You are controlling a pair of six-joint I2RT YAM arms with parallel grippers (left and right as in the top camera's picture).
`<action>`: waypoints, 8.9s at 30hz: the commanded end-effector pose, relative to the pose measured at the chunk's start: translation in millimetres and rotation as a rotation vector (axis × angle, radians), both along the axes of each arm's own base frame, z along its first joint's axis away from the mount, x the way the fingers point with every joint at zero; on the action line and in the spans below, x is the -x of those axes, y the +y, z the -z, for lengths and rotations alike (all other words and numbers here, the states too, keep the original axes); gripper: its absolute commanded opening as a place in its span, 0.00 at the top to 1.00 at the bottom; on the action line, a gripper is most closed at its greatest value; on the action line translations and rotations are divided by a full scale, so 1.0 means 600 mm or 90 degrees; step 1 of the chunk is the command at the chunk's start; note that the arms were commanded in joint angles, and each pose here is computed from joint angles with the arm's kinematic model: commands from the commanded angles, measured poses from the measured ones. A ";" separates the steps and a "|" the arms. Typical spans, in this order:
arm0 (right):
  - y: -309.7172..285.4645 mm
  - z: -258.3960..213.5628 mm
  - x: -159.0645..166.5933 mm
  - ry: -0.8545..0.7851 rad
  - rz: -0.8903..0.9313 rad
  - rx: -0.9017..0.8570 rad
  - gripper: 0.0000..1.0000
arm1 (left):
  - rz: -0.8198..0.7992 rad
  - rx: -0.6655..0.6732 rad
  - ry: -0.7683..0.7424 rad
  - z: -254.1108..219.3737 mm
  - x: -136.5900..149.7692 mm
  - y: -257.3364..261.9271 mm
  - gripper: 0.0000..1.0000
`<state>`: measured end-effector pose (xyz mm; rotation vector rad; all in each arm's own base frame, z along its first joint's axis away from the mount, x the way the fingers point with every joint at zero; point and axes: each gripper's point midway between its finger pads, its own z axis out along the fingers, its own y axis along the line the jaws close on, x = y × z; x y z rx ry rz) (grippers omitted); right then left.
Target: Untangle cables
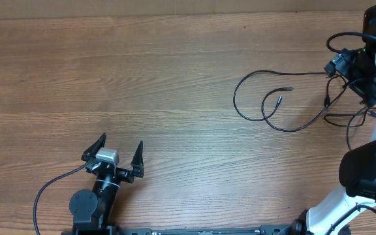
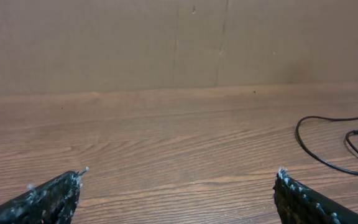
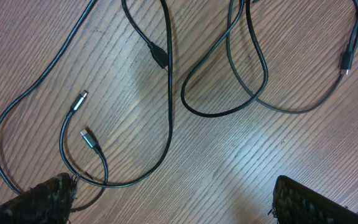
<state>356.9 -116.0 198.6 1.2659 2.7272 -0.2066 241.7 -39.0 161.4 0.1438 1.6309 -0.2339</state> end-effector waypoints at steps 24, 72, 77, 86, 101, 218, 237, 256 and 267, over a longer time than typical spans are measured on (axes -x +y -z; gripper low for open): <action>0.002 -0.018 0.003 -0.023 0.002 0.002 0.00 | 0.004 -0.016 -0.010 0.000 0.001 -0.003 0.00; 0.042 -0.307 0.129 -0.390 -0.010 0.090 0.00 | 0.005 -0.016 -0.010 -0.001 0.001 -0.003 0.00; 0.060 -0.379 0.211 -0.497 -0.009 0.116 0.00 | 0.004 -0.016 -0.011 -0.001 0.001 -0.003 0.00; 0.083 -0.436 0.310 -0.607 -0.009 0.141 0.00 | 0.004 -0.016 -0.010 -0.001 0.001 -0.003 0.00; 0.090 -0.365 0.342 -0.489 -0.009 0.114 0.00 | 0.005 -0.016 -0.010 -0.001 0.001 -0.003 0.01; 0.061 0.040 0.207 -0.911 -0.009 0.212 0.00 | 0.004 -0.016 -0.010 -0.001 0.001 -0.003 0.00; 0.102 0.040 0.195 -0.921 -0.065 0.164 0.00 | 0.004 -0.016 -0.011 -0.001 0.001 -0.003 0.01; 0.165 0.049 0.185 -0.879 -0.316 0.214 0.00 | 0.004 -0.016 -0.011 -0.001 0.001 -0.003 0.01; 0.198 0.046 0.185 -0.836 -0.547 0.361 0.00 | 0.004 -0.016 -0.011 -0.001 0.001 -0.003 0.00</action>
